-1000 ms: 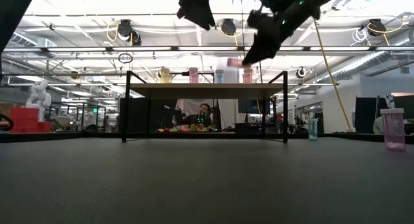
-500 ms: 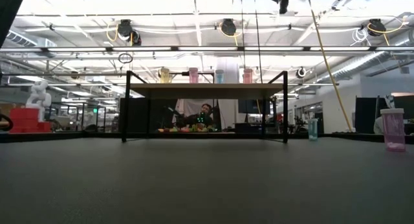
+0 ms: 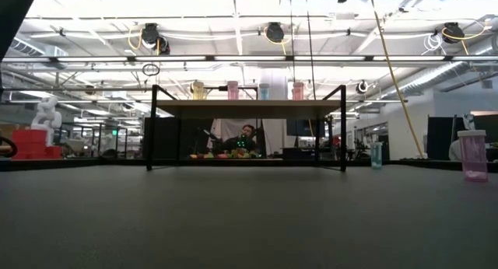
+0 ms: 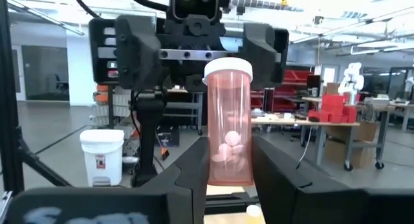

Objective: Pick and place medicine bottles onto shelf by color
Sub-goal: Put the orange pill bottle on the shelf aligned with the other orange pill bottles

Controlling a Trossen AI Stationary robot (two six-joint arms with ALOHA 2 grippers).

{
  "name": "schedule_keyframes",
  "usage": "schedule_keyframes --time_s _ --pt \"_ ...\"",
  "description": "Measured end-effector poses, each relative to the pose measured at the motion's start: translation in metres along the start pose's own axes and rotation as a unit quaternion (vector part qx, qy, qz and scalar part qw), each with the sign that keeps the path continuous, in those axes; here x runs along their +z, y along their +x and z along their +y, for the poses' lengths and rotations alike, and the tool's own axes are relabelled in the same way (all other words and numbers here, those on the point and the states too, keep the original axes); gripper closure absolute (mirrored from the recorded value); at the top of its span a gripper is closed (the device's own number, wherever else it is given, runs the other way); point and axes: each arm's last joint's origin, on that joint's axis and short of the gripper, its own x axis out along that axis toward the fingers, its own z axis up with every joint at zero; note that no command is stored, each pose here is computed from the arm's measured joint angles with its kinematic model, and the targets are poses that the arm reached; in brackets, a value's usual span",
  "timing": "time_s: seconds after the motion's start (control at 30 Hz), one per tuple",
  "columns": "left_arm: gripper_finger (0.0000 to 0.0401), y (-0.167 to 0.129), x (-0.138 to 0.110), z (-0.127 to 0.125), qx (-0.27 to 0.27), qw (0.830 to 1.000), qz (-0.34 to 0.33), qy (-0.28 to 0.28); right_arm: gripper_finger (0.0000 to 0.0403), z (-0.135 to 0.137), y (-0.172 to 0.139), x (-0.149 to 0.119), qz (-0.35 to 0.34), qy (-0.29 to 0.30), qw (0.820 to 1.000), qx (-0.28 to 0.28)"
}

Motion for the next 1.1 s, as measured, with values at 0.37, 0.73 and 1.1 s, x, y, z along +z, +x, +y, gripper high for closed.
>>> schedule_keyframes --time_s 0.37,0.73,1.1 --pt "0.0135 0.004 0.003 0.002 0.016 0.999 -0.029 -0.021 0.0309 0.0 0.0 0.002 -0.012 -0.016 1.0 0.002" --pt "0.0158 0.018 -0.003 0.001 0.012 0.998 -0.054 -0.037 0.0309 0.001 0.0 0.007 -0.035 -0.023 0.999 0.014" --pt "0.0158 0.015 0.0 0.001 0.012 0.998 -0.052 -0.041 0.0309 0.001 0.0 0.009 -0.043 -0.026 0.999 0.014"
